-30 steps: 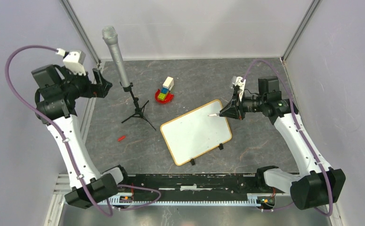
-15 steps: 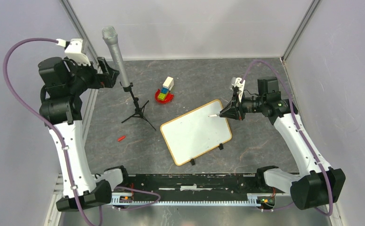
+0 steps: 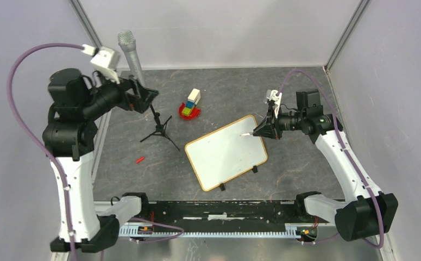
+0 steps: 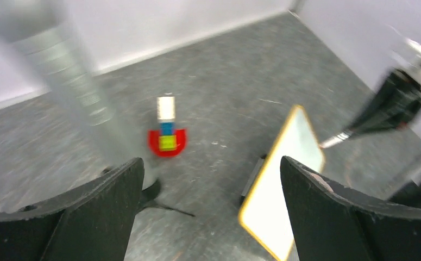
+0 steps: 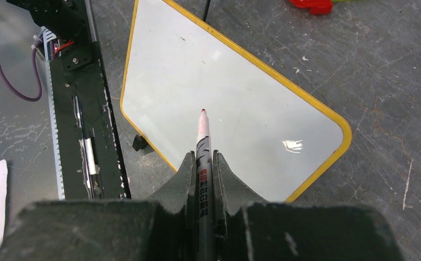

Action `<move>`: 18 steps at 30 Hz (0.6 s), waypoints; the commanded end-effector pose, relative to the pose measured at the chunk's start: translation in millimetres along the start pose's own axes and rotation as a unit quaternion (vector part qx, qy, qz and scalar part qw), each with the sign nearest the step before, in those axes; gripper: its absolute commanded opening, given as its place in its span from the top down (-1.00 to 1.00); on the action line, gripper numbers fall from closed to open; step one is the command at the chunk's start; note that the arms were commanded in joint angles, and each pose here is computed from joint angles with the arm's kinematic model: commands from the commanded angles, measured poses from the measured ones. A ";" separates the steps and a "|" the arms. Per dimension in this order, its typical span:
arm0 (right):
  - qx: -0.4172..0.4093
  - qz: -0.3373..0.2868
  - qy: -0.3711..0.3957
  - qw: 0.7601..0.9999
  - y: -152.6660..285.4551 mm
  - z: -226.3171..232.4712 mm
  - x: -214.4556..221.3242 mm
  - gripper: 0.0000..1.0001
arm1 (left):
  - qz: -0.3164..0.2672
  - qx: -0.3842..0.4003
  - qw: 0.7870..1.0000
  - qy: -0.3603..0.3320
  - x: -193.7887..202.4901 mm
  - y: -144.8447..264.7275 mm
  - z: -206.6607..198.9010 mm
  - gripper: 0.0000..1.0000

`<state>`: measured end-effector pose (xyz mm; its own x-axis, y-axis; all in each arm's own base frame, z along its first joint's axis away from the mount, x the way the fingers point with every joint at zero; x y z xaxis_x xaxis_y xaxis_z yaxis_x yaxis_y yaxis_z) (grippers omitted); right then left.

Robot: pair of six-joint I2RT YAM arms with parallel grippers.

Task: Write a sentence on the whiteboard

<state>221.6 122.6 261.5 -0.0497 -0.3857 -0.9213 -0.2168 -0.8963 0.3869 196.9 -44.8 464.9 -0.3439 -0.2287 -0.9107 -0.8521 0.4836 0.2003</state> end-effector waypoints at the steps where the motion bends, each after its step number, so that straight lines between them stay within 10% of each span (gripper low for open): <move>1: 0.000 -0.012 0.011 1.000 -2.2 -1.9 -8.2 1.00 | 0.077 0.087 0.992 -0.058 15.3 -23.6 -33.5 -1.00; 9: 0.015 0.003 0.021 1.000 -1.5 -0.2 -9.6 1.00 | 0.222 0.096 0.942 -0.233 82.2 -92.4 -63.8 -1.00; 18: 0.030 0.019 0.090 0.995 -20.7 11.5 -17.4 1.00 | 0.256 0.167 0.939 -0.157 135.5 -112.6 -69.3 -1.00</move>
<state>214.3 139.0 261.7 0.0081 -0.4459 -0.8950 -0.2261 -0.8727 0.4327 224.1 -183.3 341.5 -0.5298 0.4023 -0.7466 -0.4155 0.6443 0.6421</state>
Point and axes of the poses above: each gripper's point midway between its finger pads, its own y axis back along the fingers, its own z axis along the line the jaws close on, x = y × z, the point moved 7 cm from there along y, back along the fingers, and after that the axes turned 14 degrees about y, right-handed, at the moved point
